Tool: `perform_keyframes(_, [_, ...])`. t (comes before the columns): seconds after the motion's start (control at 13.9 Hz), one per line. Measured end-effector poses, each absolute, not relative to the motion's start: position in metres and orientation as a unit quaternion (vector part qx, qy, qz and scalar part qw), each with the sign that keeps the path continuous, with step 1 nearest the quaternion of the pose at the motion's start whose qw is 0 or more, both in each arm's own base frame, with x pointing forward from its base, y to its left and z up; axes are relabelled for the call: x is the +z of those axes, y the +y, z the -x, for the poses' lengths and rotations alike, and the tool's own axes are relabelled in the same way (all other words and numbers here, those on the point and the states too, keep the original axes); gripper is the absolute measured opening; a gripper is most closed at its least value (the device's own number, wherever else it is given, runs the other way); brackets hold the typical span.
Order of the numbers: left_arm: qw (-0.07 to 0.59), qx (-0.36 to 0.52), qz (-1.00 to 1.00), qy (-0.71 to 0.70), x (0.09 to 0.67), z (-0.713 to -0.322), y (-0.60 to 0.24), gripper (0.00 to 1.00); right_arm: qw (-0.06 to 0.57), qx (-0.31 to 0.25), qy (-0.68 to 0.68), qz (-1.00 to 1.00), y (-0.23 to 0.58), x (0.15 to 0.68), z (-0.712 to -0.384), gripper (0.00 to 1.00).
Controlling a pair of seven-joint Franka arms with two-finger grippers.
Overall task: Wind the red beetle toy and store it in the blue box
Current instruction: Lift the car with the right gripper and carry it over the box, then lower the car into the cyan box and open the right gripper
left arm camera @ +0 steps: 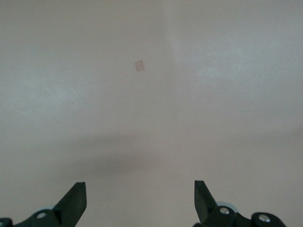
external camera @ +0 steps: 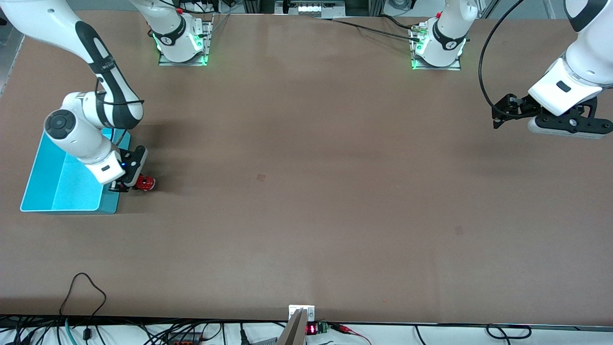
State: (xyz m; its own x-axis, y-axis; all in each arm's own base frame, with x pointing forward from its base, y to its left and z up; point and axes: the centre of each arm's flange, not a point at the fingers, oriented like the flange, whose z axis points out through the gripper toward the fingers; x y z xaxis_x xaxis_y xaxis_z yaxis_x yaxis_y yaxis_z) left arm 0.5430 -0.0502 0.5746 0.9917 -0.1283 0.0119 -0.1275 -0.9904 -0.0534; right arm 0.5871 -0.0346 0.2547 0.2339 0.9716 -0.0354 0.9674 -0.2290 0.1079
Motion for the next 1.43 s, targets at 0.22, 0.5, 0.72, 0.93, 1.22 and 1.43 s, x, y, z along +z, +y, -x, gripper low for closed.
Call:
perform_keyframes(0.22, [0.026, -0.008, 0.997, 0.066, 0.575, -0.543, -0.052, 1.0, 0.041, 0.02, 0.531, -0.846, -0.033, 0.313, -0.611, 0.44])
perform_keyframes(0.5, [0.026, -0.008, 0.997, 0.067, 0.575, -0.543, -0.053, 1.0, 0.028, 0.037, 0.308, -0.95, -0.078, 0.358, -0.612, 0.44])
perform_keyframes(0.72, [0.026, -0.008, 0.997, 0.067, 0.575, -0.543, -0.054, 1.0, 0.025, 0.005, 0.161, -0.987, -0.129, 0.356, -0.596, 0.44])
perform_keyframes(0.93, [0.026, -0.008, 0.997, 0.068, 0.575, -0.543, -0.054, 1.0, 0.023, -0.028, 0.024, -0.999, -0.164, 0.34, -0.576, 0.44])
perform_keyframes(1.22, [0.026, -0.008, 0.997, 0.068, 0.575, -0.543, -0.054, 1.0, 0.023, -0.07, -0.048, -0.996, -0.202, 0.289, -0.548, 0.44])
perform_keyframes(1.43, [0.026, -0.008, 0.997, 0.069, 0.575, -0.543, -0.056, 1.0, 0.026, -0.068, -0.055, -0.996, -0.204, 0.254, -0.538, 0.44])
